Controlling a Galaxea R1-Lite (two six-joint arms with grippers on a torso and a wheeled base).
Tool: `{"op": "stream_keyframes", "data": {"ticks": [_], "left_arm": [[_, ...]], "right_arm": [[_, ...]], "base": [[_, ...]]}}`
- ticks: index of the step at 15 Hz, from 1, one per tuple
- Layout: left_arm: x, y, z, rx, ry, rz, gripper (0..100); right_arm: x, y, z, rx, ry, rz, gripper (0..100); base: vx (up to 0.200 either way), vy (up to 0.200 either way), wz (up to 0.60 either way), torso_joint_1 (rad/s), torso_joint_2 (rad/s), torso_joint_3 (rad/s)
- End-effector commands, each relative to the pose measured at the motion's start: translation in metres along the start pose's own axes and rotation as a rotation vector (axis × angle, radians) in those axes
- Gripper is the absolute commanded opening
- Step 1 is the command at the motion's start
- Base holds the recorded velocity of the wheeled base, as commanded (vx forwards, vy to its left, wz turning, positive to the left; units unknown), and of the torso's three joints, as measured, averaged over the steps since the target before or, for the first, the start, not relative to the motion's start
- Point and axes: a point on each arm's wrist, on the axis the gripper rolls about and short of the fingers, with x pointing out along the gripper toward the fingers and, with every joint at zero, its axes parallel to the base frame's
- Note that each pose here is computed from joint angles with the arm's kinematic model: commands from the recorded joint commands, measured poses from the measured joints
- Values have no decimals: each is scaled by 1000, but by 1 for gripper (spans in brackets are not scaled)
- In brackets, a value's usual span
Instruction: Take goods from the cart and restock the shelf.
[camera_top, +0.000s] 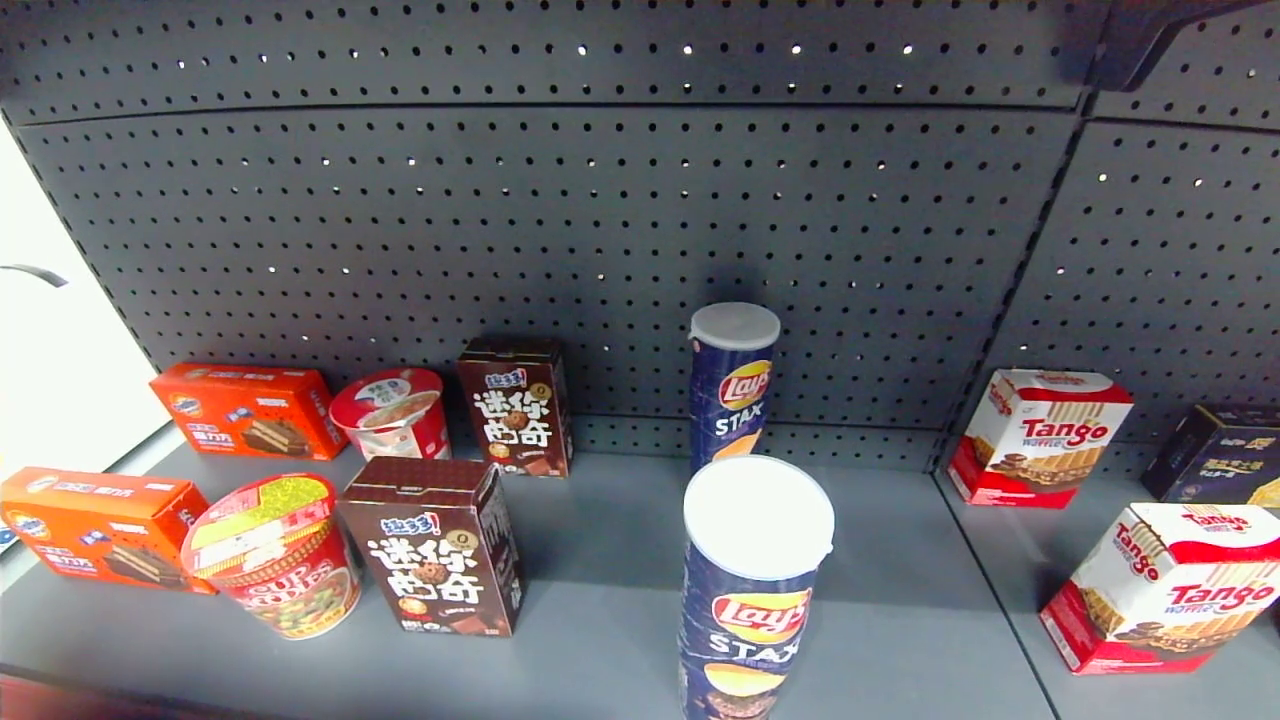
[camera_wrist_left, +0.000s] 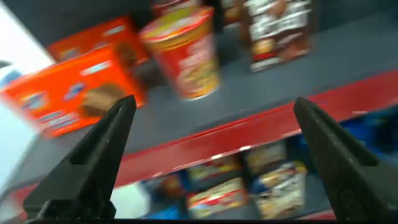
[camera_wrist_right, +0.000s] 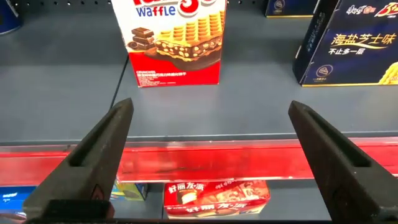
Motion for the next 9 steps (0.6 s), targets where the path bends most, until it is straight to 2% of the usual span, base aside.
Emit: {"op": "stream_keyframes", "data": {"ticks": [1, 3, 5, 6, 7, 9], "left_arm": [[2, 2, -2, -33, -27, -140, 100], [4, 4, -2, -27, -73, -329, 100], [4, 4, -1, -24, -85, -378, 100], [3, 3, -1, -27, -79, -354, 100], [3, 2, -1, -49, -66, -323, 100], [2, 1, -1, -72, -47, -267, 100]], "right_arm": [[0, 0, 0, 0, 5, 0, 100], [0, 0, 0, 0, 5, 0, 100], [0, 0, 0, 0, 5, 0, 100], [0, 0, 0, 0, 5, 0, 100], [0, 0, 0, 0, 5, 0, 100], [0, 0, 0, 0, 5, 0, 100]], "base": [[0, 0, 0, 0, 0, 0], [0, 0, 0, 0, 0, 0], [0, 0, 0, 0, 0, 0], [0, 0, 0, 0, 0, 0], [0, 0, 0, 0, 0, 0], [0, 0, 0, 0, 0, 0]]}}
